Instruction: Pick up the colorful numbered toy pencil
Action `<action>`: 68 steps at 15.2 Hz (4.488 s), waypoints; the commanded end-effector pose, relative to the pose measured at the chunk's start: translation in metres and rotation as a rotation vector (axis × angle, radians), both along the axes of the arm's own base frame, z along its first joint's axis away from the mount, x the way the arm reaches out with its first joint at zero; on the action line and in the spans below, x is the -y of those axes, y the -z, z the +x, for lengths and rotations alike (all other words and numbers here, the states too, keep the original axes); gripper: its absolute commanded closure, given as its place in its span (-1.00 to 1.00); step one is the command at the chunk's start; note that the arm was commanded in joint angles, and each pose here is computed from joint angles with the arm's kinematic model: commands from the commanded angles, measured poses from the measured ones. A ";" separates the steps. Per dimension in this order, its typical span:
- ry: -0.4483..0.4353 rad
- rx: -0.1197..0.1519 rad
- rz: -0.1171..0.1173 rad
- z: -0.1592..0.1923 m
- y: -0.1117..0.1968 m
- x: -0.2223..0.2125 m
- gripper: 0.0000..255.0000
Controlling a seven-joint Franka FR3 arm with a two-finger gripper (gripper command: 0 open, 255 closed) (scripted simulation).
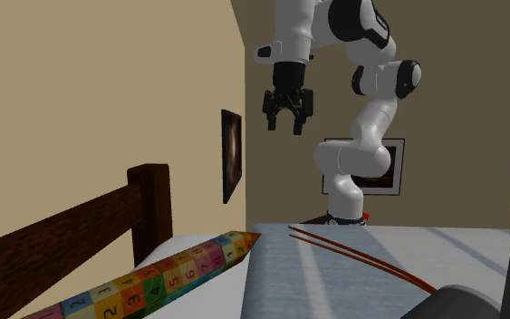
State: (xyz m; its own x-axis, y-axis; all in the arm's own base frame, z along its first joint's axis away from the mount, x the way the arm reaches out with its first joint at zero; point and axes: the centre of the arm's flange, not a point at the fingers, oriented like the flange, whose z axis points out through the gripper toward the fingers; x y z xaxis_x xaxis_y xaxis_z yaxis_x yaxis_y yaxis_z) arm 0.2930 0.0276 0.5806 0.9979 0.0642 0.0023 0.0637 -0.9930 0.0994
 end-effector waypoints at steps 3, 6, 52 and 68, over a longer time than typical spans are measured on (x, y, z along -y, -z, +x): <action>-0.012 0.001 0.005 0.022 0.006 -0.011 -1.00; -0.030 0.001 0.014 0.056 0.016 -0.028 -1.00; -0.198 0.009 0.089 0.348 0.132 -0.217 1.00; -0.198 0.009 0.089 0.347 0.053 -0.217 1.00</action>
